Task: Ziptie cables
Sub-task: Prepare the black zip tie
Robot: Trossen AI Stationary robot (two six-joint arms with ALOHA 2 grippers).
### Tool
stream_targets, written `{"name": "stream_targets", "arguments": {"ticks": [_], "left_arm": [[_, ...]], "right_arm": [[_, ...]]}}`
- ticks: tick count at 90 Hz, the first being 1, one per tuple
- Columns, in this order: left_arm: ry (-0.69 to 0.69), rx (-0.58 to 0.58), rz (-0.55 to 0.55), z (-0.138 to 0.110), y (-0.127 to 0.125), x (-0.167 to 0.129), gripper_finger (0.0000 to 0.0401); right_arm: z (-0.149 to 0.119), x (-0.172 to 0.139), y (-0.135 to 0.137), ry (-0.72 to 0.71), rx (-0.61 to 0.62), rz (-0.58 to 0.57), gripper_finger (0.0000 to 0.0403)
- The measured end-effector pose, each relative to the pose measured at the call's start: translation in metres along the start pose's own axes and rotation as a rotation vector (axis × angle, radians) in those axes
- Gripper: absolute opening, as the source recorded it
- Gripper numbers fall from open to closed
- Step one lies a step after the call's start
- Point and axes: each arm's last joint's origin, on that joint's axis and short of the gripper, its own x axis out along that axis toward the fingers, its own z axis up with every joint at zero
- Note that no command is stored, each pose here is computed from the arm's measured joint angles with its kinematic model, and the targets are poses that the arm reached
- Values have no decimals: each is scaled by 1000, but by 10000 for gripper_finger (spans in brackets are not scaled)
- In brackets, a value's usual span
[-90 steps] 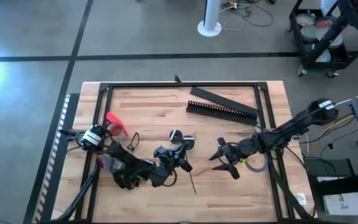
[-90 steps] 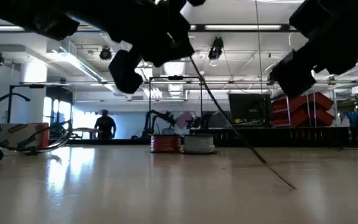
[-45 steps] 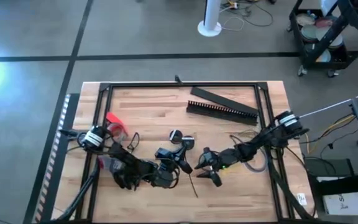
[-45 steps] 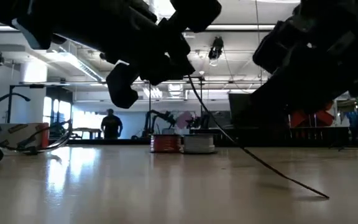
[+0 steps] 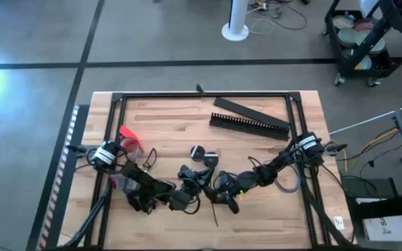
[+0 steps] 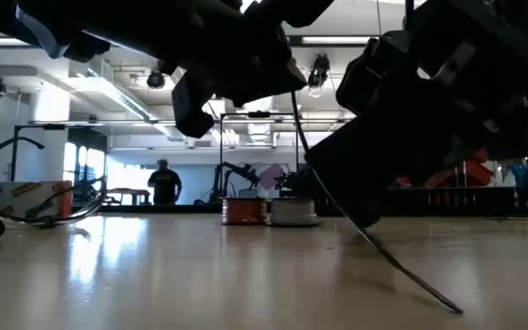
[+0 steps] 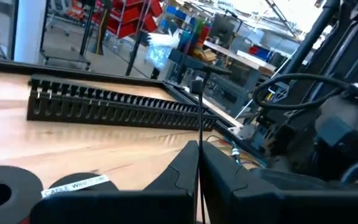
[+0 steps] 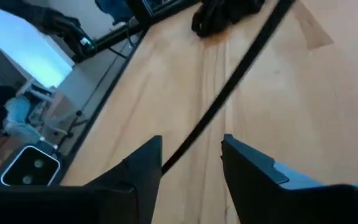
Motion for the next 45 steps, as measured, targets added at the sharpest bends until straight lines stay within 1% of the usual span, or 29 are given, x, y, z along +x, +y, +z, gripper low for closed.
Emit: {"name": "stream_targets", "arguments": {"ticks": [12, 29, 36, 45], "left_arm": [[0, 1, 0, 0, 0, 0, 0], [-1, -1, 0, 0, 0, 0, 0], [0, 0, -1, 0, 0, 0, 0], [2, 13, -6, 0, -1, -3, 0]], "right_arm": [[4, 3, 2, -21, -3, 9, 94], [5, 10, 5, -22, -19, 19, 13], [3, 9, 4, 17, -16, 21, 7], [0, 4, 2, 104, -8, -17, 4]]}}
